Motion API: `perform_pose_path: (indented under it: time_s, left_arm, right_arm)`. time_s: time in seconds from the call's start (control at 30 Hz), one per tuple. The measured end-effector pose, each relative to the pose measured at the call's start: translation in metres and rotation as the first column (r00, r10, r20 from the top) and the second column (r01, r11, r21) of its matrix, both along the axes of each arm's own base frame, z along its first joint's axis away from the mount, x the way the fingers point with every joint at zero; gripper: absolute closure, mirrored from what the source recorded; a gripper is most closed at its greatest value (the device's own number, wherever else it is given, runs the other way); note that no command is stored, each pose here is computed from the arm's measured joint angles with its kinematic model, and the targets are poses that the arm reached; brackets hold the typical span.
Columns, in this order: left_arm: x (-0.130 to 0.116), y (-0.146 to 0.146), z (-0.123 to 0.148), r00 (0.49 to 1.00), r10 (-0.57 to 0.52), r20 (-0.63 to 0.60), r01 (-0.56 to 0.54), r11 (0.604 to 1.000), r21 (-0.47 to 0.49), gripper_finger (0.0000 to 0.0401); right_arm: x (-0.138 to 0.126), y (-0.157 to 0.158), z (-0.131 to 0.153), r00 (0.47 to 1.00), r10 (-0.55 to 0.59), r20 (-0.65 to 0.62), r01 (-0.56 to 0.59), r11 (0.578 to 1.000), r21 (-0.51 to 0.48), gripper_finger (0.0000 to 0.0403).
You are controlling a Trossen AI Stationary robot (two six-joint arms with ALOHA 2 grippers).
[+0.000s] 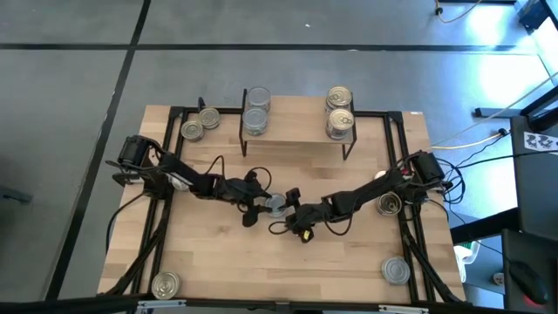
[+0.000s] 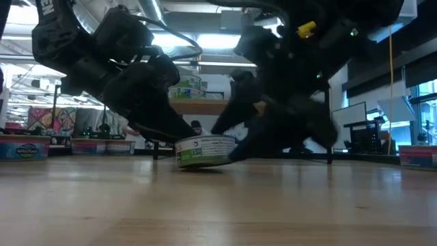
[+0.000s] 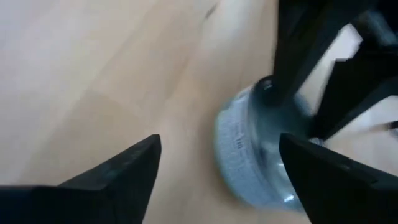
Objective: Stack canned seafood by type on shelf
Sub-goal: Put the green white tuna can on the shelf
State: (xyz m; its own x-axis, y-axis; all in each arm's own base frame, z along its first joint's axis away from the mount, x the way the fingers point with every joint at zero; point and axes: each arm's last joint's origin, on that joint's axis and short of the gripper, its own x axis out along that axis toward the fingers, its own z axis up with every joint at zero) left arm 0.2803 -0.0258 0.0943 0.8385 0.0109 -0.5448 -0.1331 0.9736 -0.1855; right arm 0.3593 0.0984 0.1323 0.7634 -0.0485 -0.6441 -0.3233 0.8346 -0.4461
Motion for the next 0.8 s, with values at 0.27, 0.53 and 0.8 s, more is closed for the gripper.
perform_pose_path:
  time_s: [0.27,0.53,0.8]
  left_arm:
    - [0.000,0.000,0.000,1.000,-0.004,0.000,0.004,1.000,-0.008,0.0168]
    - [0.000,0.000,0.000,1.000,-0.005,0.001,0.005,1.000,-0.011,0.0168]
    - [0.000,0.000,0.000,1.000,0.000,0.001,0.000,1.000,-0.019,0.0168]
  right_arm:
    - [-0.001,-0.005,-0.003,1.000,-0.007,-0.019,0.003,0.974,-0.227,0.0065]
    - [0.000,-0.005,-0.009,0.998,0.029,-0.048,-0.043,0.941,-0.334,0.0083]
    - [0.010,-0.004,-0.031,0.999,0.035,-0.012,-0.037,0.900,-0.434,0.0101]
